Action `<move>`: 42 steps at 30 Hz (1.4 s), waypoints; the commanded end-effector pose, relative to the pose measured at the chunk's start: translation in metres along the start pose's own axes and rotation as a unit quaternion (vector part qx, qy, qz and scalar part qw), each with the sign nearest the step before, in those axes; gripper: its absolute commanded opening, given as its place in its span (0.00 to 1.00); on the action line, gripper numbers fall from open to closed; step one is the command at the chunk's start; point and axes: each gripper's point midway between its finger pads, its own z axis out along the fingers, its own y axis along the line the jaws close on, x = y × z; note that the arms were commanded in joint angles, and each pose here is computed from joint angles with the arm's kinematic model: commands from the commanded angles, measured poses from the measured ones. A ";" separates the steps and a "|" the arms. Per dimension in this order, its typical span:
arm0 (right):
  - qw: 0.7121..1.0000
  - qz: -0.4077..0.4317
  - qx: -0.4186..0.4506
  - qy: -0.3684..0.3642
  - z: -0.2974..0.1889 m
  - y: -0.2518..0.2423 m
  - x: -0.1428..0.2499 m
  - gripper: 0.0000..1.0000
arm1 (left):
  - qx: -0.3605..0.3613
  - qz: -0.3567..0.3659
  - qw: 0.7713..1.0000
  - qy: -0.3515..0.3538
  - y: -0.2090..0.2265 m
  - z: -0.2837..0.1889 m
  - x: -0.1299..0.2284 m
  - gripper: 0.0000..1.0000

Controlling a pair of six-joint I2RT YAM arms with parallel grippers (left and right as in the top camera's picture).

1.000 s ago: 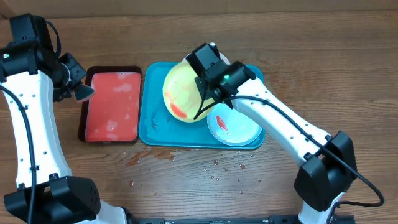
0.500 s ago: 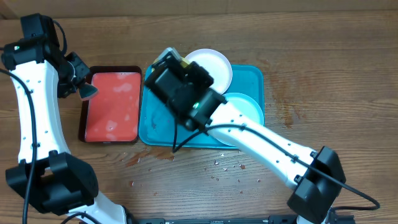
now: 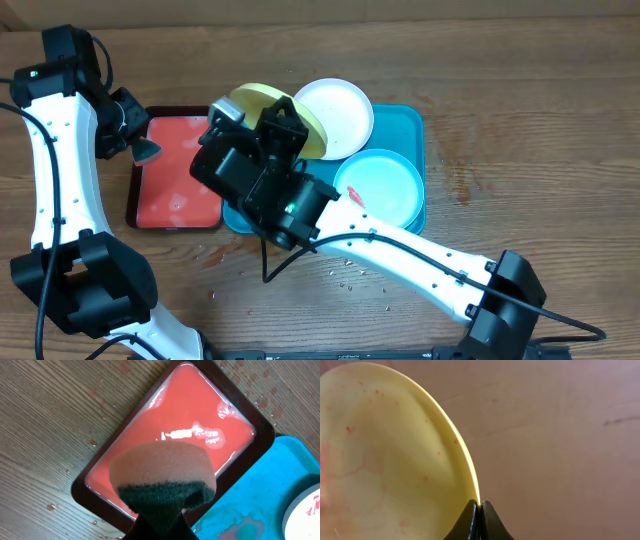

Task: Clean dirty plates on tray and stack at the side
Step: 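Lift the yellow plate with the right gripper and carry it right, then set the yellow plate down on the table right of the teal tray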

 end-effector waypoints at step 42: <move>0.594 0.663 -0.238 0.388 0.183 -0.006 0.422 0.04 | 0.002 0.017 1.000 0.009 0.001 0.004 0.003 0.04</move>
